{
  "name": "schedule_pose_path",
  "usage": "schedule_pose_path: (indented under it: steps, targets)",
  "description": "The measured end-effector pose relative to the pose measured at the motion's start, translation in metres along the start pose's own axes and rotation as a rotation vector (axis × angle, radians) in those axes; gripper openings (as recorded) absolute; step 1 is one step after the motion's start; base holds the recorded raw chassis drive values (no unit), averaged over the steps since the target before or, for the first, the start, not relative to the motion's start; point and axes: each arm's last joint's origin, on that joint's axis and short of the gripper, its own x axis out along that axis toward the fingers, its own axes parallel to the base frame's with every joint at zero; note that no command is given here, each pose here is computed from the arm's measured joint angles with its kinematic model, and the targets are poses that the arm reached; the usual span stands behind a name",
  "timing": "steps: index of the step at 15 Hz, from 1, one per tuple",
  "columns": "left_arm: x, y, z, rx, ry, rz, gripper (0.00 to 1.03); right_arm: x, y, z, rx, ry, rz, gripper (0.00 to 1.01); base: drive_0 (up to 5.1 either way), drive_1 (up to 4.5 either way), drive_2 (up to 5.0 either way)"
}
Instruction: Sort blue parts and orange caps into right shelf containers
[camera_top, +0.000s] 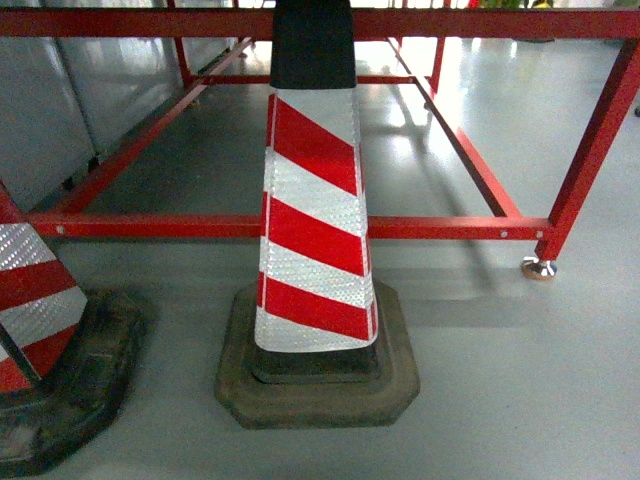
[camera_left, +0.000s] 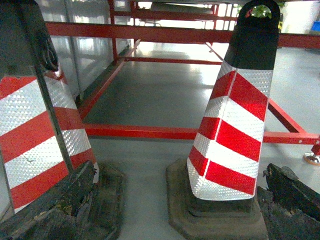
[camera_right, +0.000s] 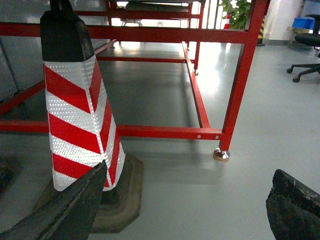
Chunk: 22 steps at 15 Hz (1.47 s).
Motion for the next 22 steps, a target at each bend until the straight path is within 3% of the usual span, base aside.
schedule_pose_path:
  steps: [22]
  targets:
    - [0.0000,0.0000,0.0000,0.000,0.000,0.000,0.98,0.0000,0.0000,0.0000,0.000,0.000,0.000,0.98,0.0,0.00,0.0]
